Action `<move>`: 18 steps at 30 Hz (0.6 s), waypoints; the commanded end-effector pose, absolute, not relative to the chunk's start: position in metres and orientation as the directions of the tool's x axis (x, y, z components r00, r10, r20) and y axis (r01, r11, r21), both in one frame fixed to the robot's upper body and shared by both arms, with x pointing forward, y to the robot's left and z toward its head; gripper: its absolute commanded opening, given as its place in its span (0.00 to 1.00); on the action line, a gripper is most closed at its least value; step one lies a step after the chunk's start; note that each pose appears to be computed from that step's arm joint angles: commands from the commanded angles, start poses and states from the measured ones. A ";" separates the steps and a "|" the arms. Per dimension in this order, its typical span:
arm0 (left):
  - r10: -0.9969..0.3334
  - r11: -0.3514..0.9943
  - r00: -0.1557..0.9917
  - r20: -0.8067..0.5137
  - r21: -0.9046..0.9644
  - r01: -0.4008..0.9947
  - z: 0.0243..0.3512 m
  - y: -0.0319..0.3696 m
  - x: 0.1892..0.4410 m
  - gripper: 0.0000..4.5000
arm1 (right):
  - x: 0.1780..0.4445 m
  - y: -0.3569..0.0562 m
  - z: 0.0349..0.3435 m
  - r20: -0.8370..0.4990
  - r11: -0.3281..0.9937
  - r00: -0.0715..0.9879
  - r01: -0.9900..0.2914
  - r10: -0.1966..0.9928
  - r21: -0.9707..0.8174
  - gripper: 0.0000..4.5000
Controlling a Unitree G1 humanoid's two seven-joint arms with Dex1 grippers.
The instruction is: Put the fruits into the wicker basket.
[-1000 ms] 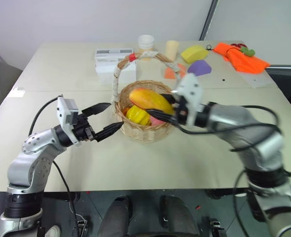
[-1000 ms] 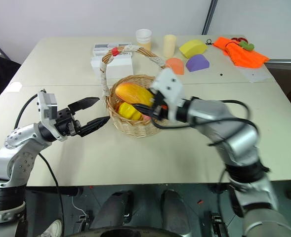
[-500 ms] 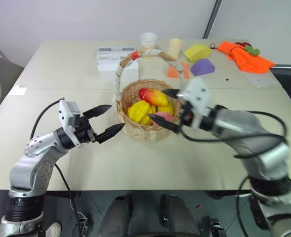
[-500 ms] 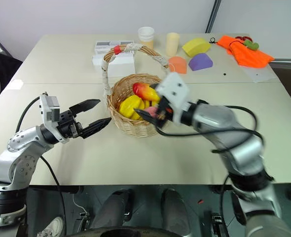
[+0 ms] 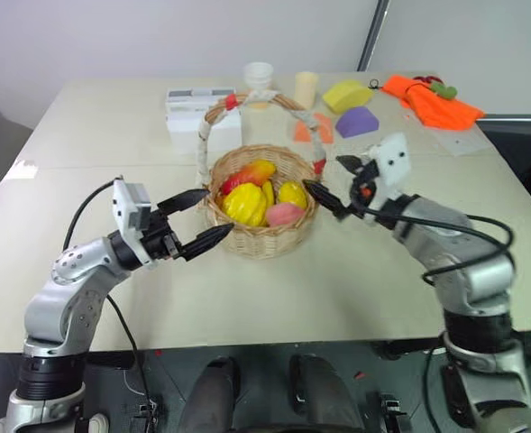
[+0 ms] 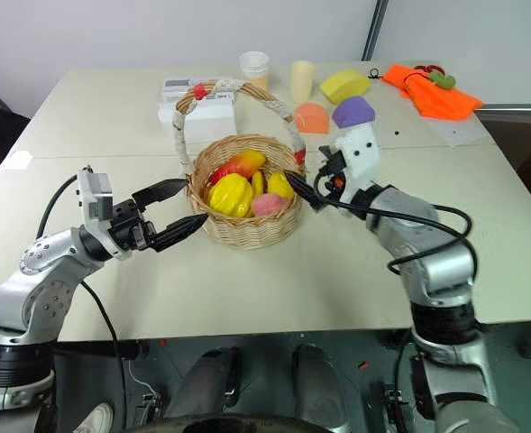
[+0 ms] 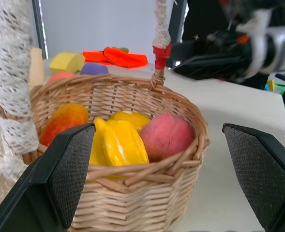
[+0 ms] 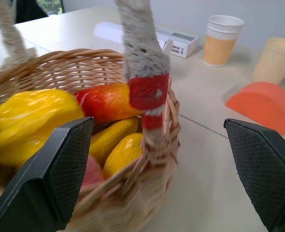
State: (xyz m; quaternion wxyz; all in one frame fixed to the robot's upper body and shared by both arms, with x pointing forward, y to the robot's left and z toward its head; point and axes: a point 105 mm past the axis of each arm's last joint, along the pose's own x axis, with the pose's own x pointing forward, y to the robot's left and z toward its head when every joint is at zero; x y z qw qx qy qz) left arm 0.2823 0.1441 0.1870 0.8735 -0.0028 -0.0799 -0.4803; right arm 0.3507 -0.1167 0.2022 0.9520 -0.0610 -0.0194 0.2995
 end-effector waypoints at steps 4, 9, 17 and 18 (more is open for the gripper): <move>-0.841 0.533 0.511 0.178 0.114 0.838 0.198 0.142 0.276 1.00 | 0.353 -0.116 0.220 0.122 0.824 0.815 -0.562 0.566 -0.071 0.49; -0.840 0.535 0.513 0.177 0.114 0.837 0.197 0.141 0.277 1.00 | 0.349 -0.129 0.233 0.171 0.837 0.820 -0.540 0.546 -0.083 0.00; -0.846 0.525 0.502 0.180 0.115 0.844 0.196 0.136 0.282 1.00 | 0.366 -0.257 0.260 0.264 0.996 0.964 -0.020 0.043 -0.089 0.00; -0.847 0.523 0.500 0.181 0.115 0.844 0.196 0.135 0.283 1.00 | 0.365 -0.271 0.259 0.262 0.995 0.965 0.043 -0.017 -0.094 0.00</move>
